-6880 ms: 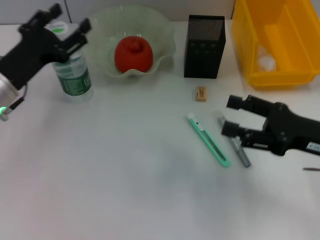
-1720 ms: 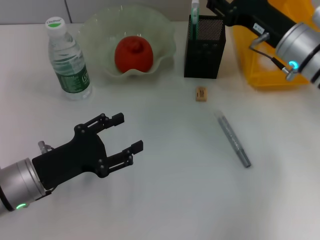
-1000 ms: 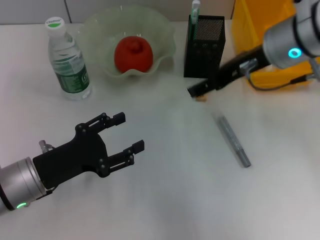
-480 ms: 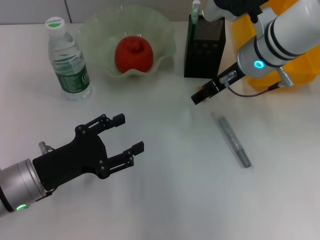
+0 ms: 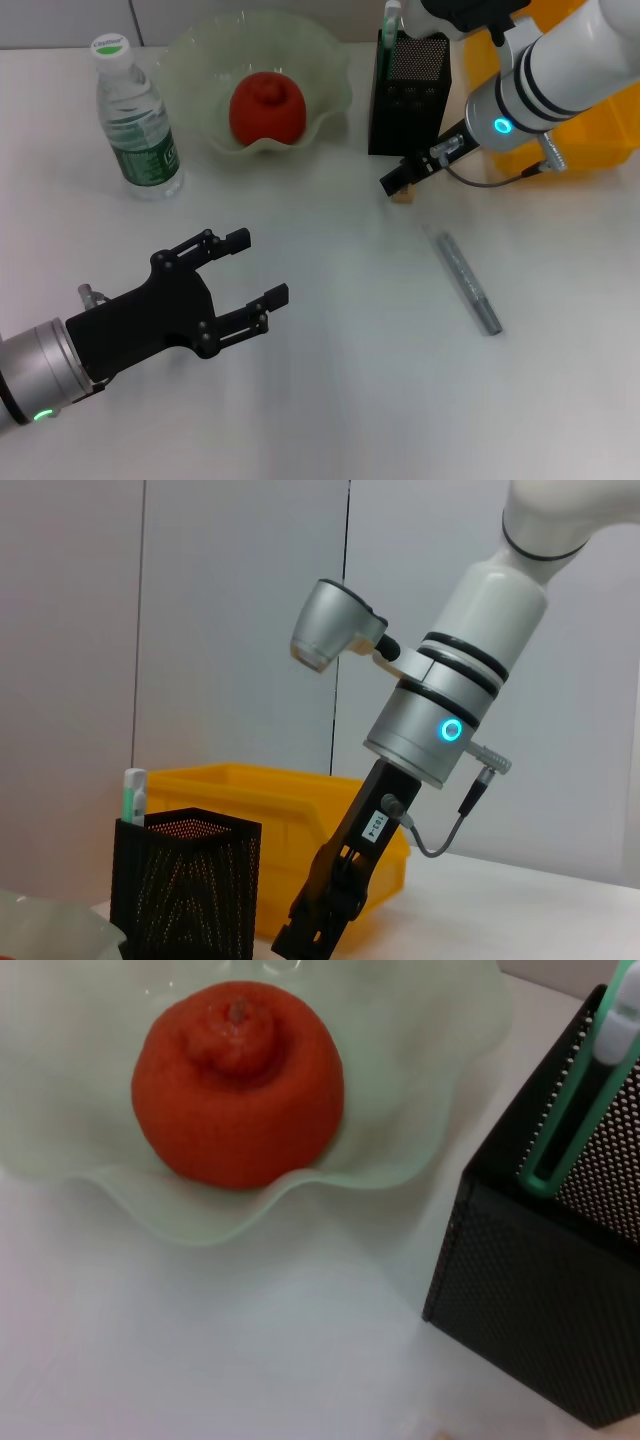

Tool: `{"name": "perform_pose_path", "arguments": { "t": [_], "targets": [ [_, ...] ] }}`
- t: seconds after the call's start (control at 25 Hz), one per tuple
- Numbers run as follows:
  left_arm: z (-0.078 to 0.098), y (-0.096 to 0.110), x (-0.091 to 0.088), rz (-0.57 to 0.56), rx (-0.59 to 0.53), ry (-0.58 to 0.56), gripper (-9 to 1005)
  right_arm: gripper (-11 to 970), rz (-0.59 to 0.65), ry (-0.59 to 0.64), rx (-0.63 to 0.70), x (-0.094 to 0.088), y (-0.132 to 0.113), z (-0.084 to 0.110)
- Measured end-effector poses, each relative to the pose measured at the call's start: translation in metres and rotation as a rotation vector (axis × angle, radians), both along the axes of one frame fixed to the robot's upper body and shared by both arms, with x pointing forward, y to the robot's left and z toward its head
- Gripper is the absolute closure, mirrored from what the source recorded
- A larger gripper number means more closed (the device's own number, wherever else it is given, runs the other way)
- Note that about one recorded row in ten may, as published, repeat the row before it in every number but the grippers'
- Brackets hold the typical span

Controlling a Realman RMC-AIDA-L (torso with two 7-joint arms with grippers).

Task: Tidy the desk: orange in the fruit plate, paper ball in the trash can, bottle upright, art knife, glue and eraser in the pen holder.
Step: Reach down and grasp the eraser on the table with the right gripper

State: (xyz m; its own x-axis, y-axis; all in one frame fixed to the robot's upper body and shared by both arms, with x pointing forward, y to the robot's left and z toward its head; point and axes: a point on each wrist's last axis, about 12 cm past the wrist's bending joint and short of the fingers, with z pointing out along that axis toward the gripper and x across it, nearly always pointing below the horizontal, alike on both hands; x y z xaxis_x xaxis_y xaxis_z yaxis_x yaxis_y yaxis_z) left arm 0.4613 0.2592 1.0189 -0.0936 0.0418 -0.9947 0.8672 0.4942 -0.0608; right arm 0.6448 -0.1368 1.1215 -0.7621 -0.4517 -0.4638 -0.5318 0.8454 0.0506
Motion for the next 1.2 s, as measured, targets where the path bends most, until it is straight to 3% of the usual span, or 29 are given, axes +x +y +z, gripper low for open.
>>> {"name": "perform_pose_path", "arguments": {
  "t": [0.8, 1.0, 1.2],
  "targets": [
    [0.0, 0.0, 0.0, -0.001, -0.001, -0.002, 219, 222, 0.013, 0.019, -0.028, 0.002, 0.003, -0.009],
    [0.0, 0.0, 0.0, 0.0, -0.002, -0.002, 220, 418, 0.027, 0.033, 0.015, 0.0, 0.006, -0.015],
    [0.0, 0.0, 0.0, 0.0, -0.003, -0.003, 220, 449, 0.026, 0.035, 0.015, 0.001, 0.007, -0.017]
  ]
}}
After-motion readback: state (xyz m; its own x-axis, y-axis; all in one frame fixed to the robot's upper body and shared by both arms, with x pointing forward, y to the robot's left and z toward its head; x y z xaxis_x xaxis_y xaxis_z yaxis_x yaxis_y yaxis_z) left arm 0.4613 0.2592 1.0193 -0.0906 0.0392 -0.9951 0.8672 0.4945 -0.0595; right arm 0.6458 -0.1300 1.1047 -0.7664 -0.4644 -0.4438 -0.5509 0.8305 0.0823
